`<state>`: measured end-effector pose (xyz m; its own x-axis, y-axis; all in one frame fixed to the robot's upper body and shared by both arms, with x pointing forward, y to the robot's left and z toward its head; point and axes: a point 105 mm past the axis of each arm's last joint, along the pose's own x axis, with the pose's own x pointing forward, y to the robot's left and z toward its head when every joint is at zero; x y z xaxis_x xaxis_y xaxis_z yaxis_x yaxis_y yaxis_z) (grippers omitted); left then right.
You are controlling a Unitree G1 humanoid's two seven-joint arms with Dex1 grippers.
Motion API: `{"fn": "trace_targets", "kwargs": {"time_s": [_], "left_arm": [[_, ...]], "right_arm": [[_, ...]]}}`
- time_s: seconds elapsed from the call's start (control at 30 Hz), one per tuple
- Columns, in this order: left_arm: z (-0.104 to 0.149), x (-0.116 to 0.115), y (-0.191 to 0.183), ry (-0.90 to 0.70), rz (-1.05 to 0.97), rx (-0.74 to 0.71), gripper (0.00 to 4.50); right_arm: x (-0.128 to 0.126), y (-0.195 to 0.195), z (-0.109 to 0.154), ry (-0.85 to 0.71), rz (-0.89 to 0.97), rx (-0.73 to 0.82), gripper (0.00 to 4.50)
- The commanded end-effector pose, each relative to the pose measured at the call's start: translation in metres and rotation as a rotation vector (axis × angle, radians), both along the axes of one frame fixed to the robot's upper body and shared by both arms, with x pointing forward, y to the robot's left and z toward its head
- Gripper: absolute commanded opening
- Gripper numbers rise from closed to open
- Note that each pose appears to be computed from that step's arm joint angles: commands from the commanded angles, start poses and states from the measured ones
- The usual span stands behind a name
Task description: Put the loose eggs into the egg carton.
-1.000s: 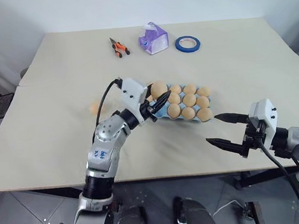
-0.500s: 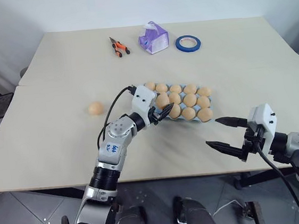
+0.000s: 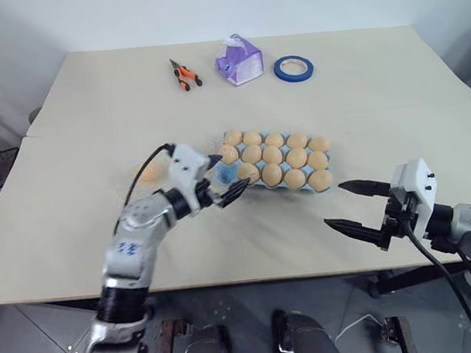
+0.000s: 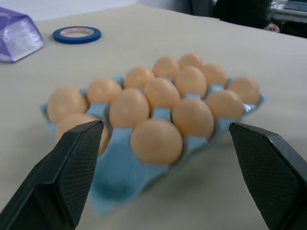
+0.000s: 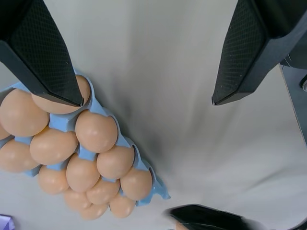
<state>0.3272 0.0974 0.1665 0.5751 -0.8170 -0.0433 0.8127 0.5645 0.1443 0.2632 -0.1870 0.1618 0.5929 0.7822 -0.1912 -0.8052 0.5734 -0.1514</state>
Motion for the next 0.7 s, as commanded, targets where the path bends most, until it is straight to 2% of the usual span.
{"fn": "trace_targets", "kwargs": {"time_s": [0.03, 0.23, 0.37, 0.47, 0.6, 0.7], "left_arm": [[0.009, -0.028, 0.026, -0.015, -0.126, -0.003, 4.47], [0.000, -0.026, 0.098, 0.023, 0.004, 0.024, 4.47], [-0.002, -0.028, 0.147, 0.038, 0.122, 0.016, 4.47], [-0.011, -0.028, 0.185, 0.044, 0.220, 0.065, 4.47], [-0.004, -0.019, 0.201, 0.003, 0.281, 0.054, 4.47], [0.004, -0.001, 0.194, -0.052, 0.291, 0.062, 4.47]], "right_arm": [[0.003, 0.002, 0.010, -0.043, 0.025, 0.005, 4.50], [0.004, 0.005, 0.012, -0.058, 0.061, 0.019, 4.50], [-0.002, 0.000, 0.013, -0.061, 0.087, 0.030, 4.50], [-0.008, -0.004, 0.009, -0.029, 0.107, 0.024, 4.50], [-0.006, -0.007, 0.008, -0.034, 0.098, 0.016, 4.50], [-0.002, -0.004, 0.009, -0.045, 0.092, 0.018, 4.50]]}}
